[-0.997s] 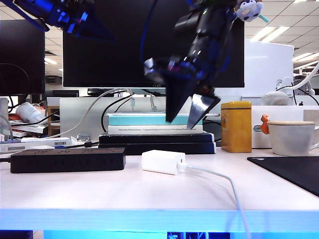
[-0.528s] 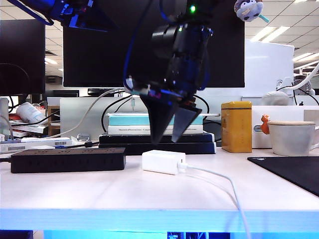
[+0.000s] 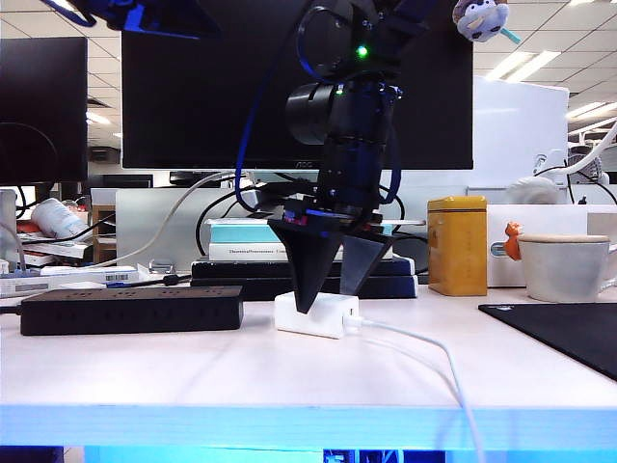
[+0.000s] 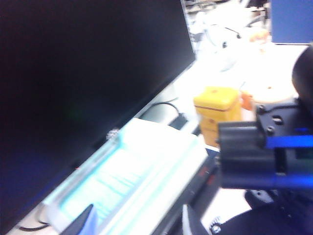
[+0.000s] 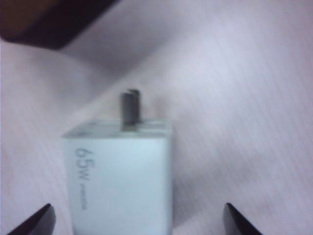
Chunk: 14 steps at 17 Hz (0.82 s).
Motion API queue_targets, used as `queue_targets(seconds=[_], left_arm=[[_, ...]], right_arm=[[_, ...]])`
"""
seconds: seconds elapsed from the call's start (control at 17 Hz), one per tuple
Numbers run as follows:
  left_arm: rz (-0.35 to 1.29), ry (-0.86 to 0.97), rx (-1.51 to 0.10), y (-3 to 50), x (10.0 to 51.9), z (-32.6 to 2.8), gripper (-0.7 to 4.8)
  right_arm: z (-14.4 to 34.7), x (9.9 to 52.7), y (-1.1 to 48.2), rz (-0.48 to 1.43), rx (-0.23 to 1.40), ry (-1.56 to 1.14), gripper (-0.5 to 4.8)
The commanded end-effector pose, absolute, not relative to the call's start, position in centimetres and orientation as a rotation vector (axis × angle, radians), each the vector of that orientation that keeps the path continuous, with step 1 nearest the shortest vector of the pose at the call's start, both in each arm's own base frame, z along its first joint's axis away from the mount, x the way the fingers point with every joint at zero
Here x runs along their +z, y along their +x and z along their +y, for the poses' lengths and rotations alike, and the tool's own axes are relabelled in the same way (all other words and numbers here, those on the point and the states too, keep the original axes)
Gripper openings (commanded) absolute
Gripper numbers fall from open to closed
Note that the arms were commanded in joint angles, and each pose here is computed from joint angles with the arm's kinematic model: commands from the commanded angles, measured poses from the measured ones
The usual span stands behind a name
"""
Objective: Plug the white charger into the left socket.
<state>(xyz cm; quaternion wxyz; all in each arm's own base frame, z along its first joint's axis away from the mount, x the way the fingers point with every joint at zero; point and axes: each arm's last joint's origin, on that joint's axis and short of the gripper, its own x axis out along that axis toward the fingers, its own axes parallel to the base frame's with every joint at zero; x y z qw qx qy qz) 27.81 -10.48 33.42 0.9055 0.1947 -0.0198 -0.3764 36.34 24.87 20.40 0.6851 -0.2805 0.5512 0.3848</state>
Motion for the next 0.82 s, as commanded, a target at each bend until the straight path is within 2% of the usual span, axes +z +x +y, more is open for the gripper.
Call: queue_targets(seconds=[0.06,0.23,0.29,0.35,0.41,0.47,0.65,0.82], left_arm=[[-0.063,0.386,-0.750,27.49,34.16,-10.32,2.37],[-0.072,0.386,-0.747,27.27,34.42,-10.25,2.37],[-0.075,0.386,-0.747,27.19,34.51,-10.22,2.37],[-0.077,0.387,-0.746,27.14,34.56,-10.21,2.37],[-0.078,0.386,-0.746,27.09,34.61,-10.19,2.37],[-0.079,0.387,-0.746,27.04,34.66,-10.17,2.37],[-0.047,0.405,-0.754,26.99,34.29,-10.16,2.38],[-0.055,0.514,-0.763,26.95,33.96,-10.15,2.41]], right_arm=[[25.33,19.88,36.50,1.250,0.828,-0.575,4.79],[25.86,19.13,36.35,1.273,0.813,-0.565,4.79],[25.88,19.05,36.34,1.285,0.798,-0.546,4.41],[25.90,19.05,36.33,1.288,0.792,-0.538,3.35],[25.88,19.07,36.31,1.289,0.792,-0.539,2.60],[25.84,19.06,36.28,1.297,0.787,-0.534,2.42],[25.79,19.10,36.19,1.342,0.714,-0.447,2.41],[25.55,19.52,35.91,1.384,0.658,-0.384,2.41]])
